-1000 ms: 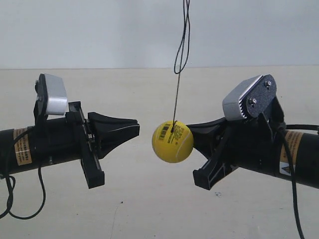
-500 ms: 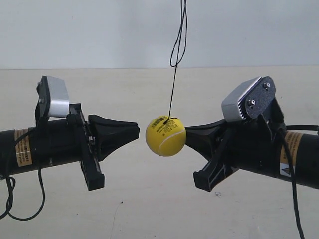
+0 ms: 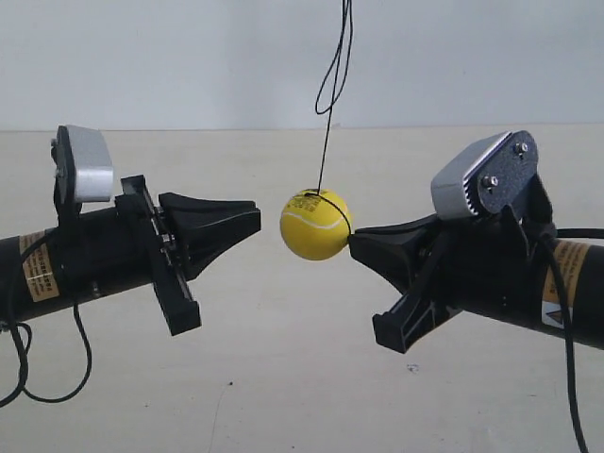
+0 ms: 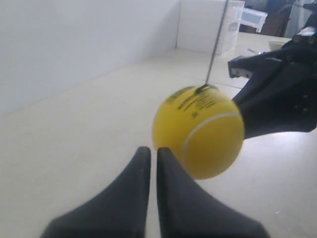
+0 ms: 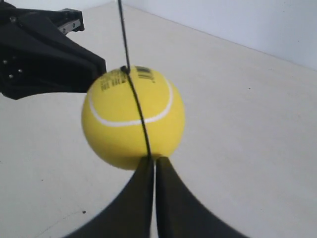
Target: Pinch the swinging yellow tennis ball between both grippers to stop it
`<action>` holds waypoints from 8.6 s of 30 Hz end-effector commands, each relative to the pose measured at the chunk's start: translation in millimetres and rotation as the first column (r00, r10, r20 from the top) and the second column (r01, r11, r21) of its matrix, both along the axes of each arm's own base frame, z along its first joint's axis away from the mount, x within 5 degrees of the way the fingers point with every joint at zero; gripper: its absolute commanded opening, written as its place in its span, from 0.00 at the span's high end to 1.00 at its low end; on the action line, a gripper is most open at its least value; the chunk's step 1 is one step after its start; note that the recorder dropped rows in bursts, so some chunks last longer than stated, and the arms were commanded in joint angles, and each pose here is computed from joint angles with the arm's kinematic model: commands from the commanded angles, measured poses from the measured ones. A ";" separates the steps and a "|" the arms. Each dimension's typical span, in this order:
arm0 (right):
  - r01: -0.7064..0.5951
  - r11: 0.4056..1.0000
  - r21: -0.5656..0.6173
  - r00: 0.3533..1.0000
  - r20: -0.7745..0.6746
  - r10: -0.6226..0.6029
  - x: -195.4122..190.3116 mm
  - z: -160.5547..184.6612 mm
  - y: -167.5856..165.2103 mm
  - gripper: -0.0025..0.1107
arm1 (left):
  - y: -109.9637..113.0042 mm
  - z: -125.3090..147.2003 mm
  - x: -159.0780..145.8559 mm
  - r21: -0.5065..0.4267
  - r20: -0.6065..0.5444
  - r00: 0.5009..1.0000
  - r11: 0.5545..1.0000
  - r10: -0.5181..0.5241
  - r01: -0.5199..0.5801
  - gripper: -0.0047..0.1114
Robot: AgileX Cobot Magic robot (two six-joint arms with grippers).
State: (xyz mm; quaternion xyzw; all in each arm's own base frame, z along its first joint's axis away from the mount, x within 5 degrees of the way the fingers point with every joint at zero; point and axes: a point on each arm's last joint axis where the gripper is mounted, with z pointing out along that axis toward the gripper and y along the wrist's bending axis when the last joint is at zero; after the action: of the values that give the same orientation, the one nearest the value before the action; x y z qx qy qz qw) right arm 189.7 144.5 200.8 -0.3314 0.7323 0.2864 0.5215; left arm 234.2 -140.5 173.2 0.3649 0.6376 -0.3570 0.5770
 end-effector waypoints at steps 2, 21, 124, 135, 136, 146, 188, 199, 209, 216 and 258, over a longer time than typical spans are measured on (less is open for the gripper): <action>-0.014 0.999 0.032 1.000 0.026 0.013 -0.2 5.3 1.5 0.98 | -2.7 4.3 0.2 -0.028 0.029 0.999 0.999 -0.021 0.021 0.92; 0.209 0.968 -0.140 0.977 0.074 -0.200 14.4 -3.4 -16.9 0.98 | -8.1 -14.7 10.5 0.017 -0.018 0.998 0.998 -0.055 0.055 0.92; -0.024 0.997 -0.069 0.997 0.070 0.029 -20.6 15.5 9.3 0.98 | 2.8 -14.6 12.8 0.004 -0.081 0.990 0.993 -0.116 0.117 0.92; 0.007 0.996 -0.087 0.998 0.067 -0.001 -18.6 14.1 7.1 0.98 | 1.3 -15.4 9.9 0.016 -0.089 0.983 0.987 -0.159 0.161 0.92; 0.008 0.996 -0.091 0.998 0.065 -0.002 -18.6 13.8 6.9 0.98 | 1.3 -15.4 9.9 0.016 -0.089 0.983 0.987 -0.159 0.161 0.92; 0.010 0.996 -0.087 0.998 0.060 -0.004 -18.6 13.8 6.9 0.98 | 1.4 -15.2 10.4 0.013 -0.089 0.984 0.988 -0.153 0.155 0.92; 0.011 0.995 -0.094 0.998 0.057 -0.005 -18.6 13.1 6.6 0.98 | -43.1 0.4 6.3 0.007 0.105 0.978 0.984 -0.177 0.178 0.92; 0.012 0.994 -0.107 0.998 0.058 -0.006 -18.5 12.3 6.2 0.98 | -43.0 -0.7 7.3 0.015 0.090 0.981 0.985 -0.170 0.170 0.92; 0.121 0.973 -0.197 0.992 0.065 -0.110 -11.8 7.0 -3.4 0.98 | -42.5 -3.5 8.2 0.038 0.068 0.985 0.987 -0.161 0.158 0.92; 0.187 0.953 -0.240 0.981 0.099 -0.167 -11.0 11.4 -12.1 0.98 | -42.2 -5.3 8.5 0.055 0.058 0.986 0.986 -0.158 0.155 0.92; 0.257 0.946 -0.198 0.966 0.018 -0.259 -10.5 11.1 -16.3 0.98 | -44.3 -7.9 0.6 0.062 0.011 0.970 0.968 -0.243 0.241 0.92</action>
State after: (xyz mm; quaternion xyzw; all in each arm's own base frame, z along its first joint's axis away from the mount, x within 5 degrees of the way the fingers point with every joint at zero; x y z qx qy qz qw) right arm 180.8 126.4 210.7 -0.2753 0.8004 0.1312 0.5161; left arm 235.1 -182.6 164.9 0.4595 0.5959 -0.3957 0.5264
